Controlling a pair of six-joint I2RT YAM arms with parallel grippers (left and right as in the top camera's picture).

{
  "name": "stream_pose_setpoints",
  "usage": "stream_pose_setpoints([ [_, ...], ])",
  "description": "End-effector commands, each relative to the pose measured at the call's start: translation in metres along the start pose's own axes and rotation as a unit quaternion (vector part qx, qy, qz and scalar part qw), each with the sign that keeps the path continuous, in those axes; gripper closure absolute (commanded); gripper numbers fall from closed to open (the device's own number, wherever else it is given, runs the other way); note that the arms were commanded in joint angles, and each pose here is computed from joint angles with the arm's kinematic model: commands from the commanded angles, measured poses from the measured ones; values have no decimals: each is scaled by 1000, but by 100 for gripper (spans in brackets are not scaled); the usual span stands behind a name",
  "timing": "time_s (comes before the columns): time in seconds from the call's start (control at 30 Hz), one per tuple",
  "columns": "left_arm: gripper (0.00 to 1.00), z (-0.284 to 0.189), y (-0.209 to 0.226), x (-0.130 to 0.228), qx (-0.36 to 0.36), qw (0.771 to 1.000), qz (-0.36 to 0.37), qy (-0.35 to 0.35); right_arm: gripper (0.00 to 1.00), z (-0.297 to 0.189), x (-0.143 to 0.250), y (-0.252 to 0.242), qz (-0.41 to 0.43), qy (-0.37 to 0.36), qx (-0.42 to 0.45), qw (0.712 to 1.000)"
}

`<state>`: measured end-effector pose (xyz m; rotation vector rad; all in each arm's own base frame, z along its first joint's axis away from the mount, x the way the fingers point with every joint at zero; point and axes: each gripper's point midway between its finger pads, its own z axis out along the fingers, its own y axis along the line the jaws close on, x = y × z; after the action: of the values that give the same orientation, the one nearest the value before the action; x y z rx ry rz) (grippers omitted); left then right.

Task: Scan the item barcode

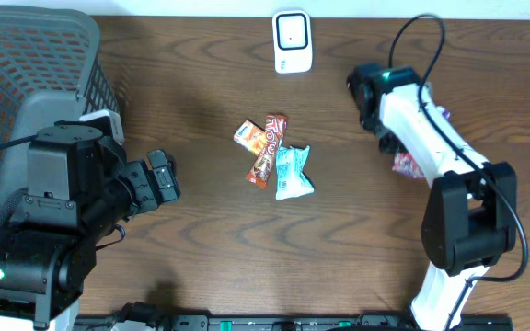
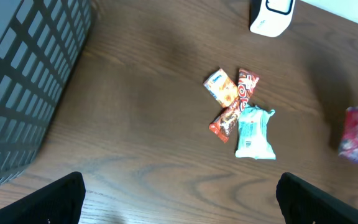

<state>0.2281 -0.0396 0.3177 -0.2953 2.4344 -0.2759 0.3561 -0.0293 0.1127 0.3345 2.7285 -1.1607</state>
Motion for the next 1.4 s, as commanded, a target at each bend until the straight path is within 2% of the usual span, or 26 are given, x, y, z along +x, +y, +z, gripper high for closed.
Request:
stream_pose_setpoints([
  [0.0,2,0,3,-1,-6,1000,2,-2,88,-1,11,16,-25,-9,-2,1000],
  [0.13,2,0,3,-1,-6,1000,2,-3,76,-23,19,69,-49,-12,-103,993],
  [0.2,2,0,3,-1,-6,1000,2,-3,55,-36,21,92,-61,-21,-147,987],
  [0.33,2,0,3,-1,-6,1000,2,-3,32,-66,22,133,-84,-44,-228,969],
  [0.53,2,0,3,-1,-6,1000,2,-3,18,-134,-1,148,-83,-53,-350,932],
  [0.67,2,0,3,-1,-6,1000,2,-3,9,-161,-23,126,-84,-61,-388,916],
  [0.77,2,0,3,-1,-6,1000,2,-3,2,-163,-36,100,-80,-62,-386,917],
  [0.97,2,0,3,-1,-6,1000,2,-3,1,-119,-42,61,-54,-7,-368,928],
  [1.03,2,0,3,-1,-6,1000,2,-3,1,-104,-36,60,-49,29,-396,916],
  [1.07,2,0,3,-1,-6,1000,2,-3,1,-96,-27,68,-79,50,-445,890],
  [1.17,2,0,3,-1,-6,1000,2,-3,1,-89,-15,77,-106,68,-489,863],
  [1.27,2,0,3,-1,-6,1000,2,-3,5,-69,-6,81,-104,85,-485,864],
  [1.37,2,0,3,-1,-6,1000,2,-3,3,-56,-3,80,-93,96,-484,865],
])
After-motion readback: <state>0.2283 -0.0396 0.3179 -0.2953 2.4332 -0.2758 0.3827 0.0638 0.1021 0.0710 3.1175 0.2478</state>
